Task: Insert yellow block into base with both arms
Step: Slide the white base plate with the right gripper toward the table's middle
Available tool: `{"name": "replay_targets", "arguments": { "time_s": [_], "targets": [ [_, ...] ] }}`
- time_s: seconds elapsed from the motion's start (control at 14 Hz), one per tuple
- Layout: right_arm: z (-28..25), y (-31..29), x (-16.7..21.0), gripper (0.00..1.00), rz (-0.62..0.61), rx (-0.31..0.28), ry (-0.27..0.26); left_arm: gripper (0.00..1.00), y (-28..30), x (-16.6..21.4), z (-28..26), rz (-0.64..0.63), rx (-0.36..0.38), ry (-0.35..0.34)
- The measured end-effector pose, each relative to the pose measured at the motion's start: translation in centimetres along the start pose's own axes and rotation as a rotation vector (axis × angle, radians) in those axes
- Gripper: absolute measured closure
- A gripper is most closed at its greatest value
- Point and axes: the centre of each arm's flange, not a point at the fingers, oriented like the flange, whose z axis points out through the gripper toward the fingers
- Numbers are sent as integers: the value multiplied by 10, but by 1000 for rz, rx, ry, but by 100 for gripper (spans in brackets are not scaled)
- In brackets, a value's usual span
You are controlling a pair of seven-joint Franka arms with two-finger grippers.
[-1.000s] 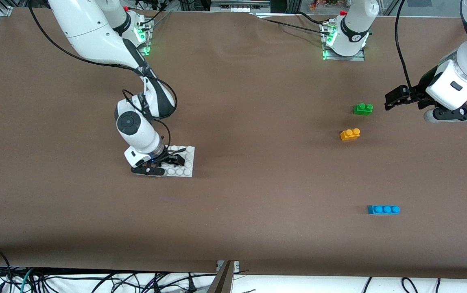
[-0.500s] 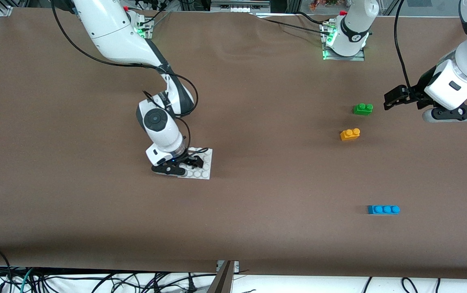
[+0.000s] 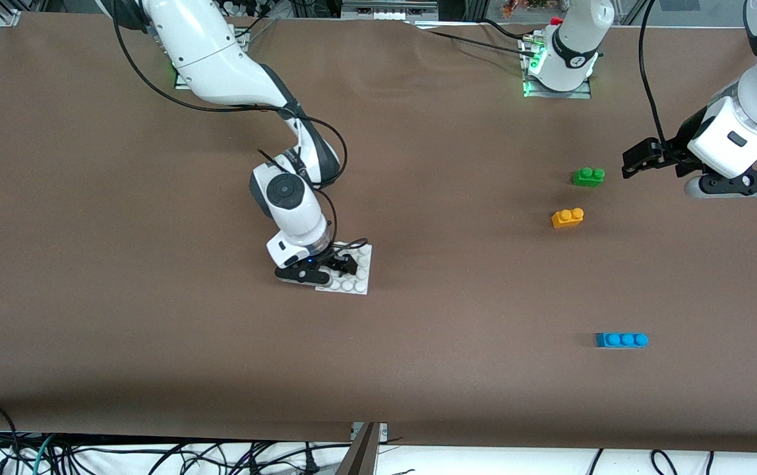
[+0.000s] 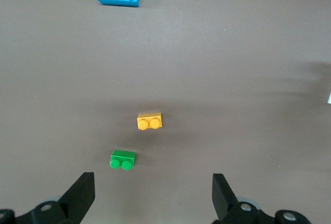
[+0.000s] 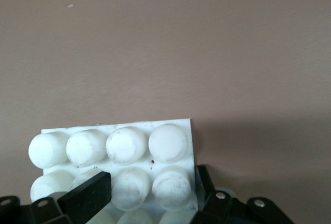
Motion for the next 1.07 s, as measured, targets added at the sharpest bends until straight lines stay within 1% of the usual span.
{"name": "replay_targets", "arguments": {
  "time_s": [0.43, 0.64, 0.79, 1.07],
  "targets": [
    [3, -53, -29, 27, -69, 40, 11, 0, 0, 0, 0, 0, 0, 0],
    [3, -76, -46, 27, -88, 45, -1, 0, 0, 0, 0, 0, 0, 0],
    [3, -91, -55, 27, -85, 53, -9, 0, 0, 0, 0, 0, 0, 0],
    [5, -114, -65, 27, -49, 72, -5, 0, 1, 0, 0, 1, 0, 0]
  ]
}}
